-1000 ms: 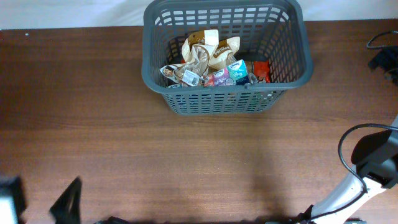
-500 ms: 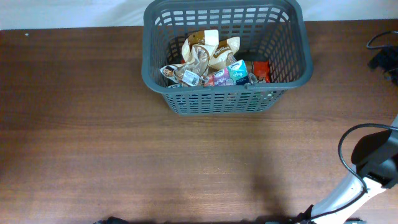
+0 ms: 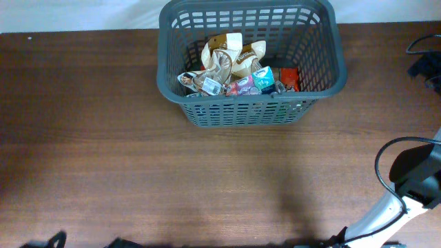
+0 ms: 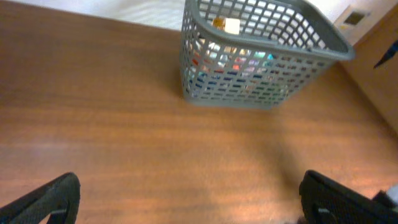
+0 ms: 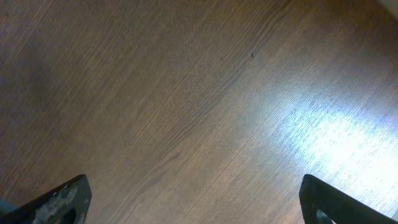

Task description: Pack container

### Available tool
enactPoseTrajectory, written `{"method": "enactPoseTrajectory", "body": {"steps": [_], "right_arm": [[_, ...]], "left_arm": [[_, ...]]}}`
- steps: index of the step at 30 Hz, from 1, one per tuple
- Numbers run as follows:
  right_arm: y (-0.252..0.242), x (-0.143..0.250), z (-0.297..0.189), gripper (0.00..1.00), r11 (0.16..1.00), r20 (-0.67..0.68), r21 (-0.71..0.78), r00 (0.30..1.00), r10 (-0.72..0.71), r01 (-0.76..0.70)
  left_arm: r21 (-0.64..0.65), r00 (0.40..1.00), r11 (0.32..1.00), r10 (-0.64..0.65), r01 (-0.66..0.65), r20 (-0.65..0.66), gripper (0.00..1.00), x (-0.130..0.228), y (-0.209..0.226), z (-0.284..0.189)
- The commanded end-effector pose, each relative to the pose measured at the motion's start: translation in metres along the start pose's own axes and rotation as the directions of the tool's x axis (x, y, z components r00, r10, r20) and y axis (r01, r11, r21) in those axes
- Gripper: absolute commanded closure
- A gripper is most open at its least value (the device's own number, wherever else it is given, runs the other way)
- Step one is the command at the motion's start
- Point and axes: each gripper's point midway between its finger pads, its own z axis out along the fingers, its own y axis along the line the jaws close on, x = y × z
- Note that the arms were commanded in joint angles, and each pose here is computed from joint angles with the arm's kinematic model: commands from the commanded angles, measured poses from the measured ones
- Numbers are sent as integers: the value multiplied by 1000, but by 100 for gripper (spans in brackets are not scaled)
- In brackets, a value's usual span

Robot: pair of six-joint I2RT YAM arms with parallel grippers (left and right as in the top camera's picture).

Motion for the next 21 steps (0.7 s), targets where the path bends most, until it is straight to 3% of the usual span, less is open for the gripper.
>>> {"method": "enactPoseTrajectory", "body": {"steps": [1,7,13,21], "right_arm": [[-5,-1,-3,1,1000,10,13,1000,16,-16],[-5,-1,-3,1,1000,10,13,1000,16,-16],[-5,-1,-3,1,1000,10,13,1000,16,-16],[-5,-1,-3,1,1000,10,13,1000,16,-16]], "left_arm": [[-15,1000,1000,-22,22,20,1,-9,-1,20],[-24,993,995,95,-93,73,1,-23,-6,73],[-24,990,993,116,-115,86,1,-13,-6,143],[-25,952,984,174,-174,253,0,-10,-4,215]]}}
